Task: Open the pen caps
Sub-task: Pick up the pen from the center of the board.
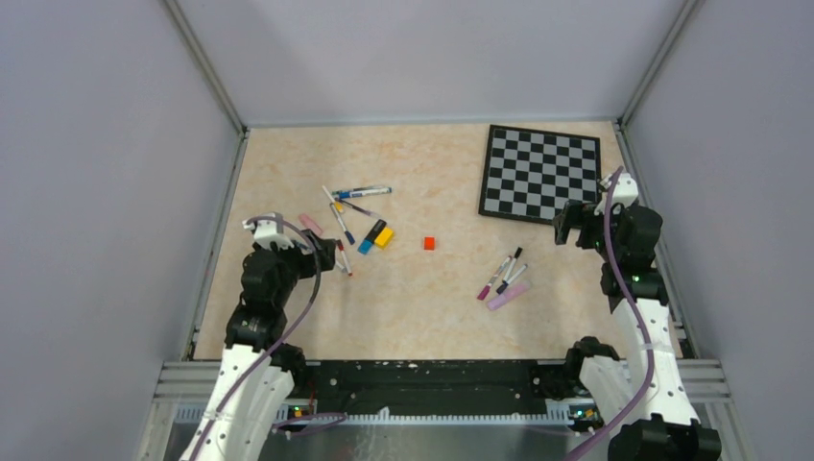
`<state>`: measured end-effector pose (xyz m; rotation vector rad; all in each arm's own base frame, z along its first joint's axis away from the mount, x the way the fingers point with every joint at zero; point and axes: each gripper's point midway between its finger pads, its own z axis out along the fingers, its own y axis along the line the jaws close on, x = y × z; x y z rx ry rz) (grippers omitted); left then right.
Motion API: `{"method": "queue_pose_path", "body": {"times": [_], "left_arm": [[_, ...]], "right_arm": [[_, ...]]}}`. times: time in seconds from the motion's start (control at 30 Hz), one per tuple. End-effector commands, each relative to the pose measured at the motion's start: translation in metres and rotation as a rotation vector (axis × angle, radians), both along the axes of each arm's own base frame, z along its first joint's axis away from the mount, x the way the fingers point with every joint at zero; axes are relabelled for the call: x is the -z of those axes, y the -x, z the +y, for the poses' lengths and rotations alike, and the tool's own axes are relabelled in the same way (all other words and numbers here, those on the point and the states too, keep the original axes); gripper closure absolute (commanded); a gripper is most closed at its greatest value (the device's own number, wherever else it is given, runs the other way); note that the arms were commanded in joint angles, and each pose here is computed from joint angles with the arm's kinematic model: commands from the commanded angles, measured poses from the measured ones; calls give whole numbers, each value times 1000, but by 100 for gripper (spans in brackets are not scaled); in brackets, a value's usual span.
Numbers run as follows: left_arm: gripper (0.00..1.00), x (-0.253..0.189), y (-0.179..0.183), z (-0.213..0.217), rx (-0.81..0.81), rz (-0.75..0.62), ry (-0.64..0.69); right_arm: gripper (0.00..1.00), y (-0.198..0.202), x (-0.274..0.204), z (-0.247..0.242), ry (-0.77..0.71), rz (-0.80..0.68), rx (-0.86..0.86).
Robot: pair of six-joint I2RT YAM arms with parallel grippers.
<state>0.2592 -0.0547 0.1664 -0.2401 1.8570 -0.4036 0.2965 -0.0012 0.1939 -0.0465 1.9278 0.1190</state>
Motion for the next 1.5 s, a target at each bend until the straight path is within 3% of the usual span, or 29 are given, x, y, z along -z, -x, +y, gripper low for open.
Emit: {"method": "queue_pose_path", "body": {"times": [0.0, 0.5, 0.57, 0.67, 0.83, 0.97, 1.1, 1.27, 1.47], "left_arm": [[1, -29, -3, -2, 9, -76, 20], [1, -31, 1, -10, 49, -81, 40], [1, -37, 2, -22, 121, -93, 60], [1, -47, 6, -56, 312, -89, 125], [1, -48, 9, -100, 524, 69, 267], [1, -37, 10, -134, 551, 149, 163], [1, -19, 17, -167, 545, 238, 28], [3, 8, 17, -194, 534, 309, -42], [7, 32, -9, -216, 485, 368, -95]], "right_arm": [[1, -3, -14, -1, -11, -45, 9], [1, 0, -8, 9, 17, -35, -75], [1, 5, -8, 24, 35, -32, -188], [1, 31, -17, 76, 34, -69, -572], [1, 49, -27, 111, 31, 22, -805], [1, 69, -19, 137, -14, 181, -984], [1, 64, 1, 143, -1, 330, -991], [1, 57, 18, 144, 14, 276, -971], [1, 63, 50, 135, -11, 265, -913]]}}
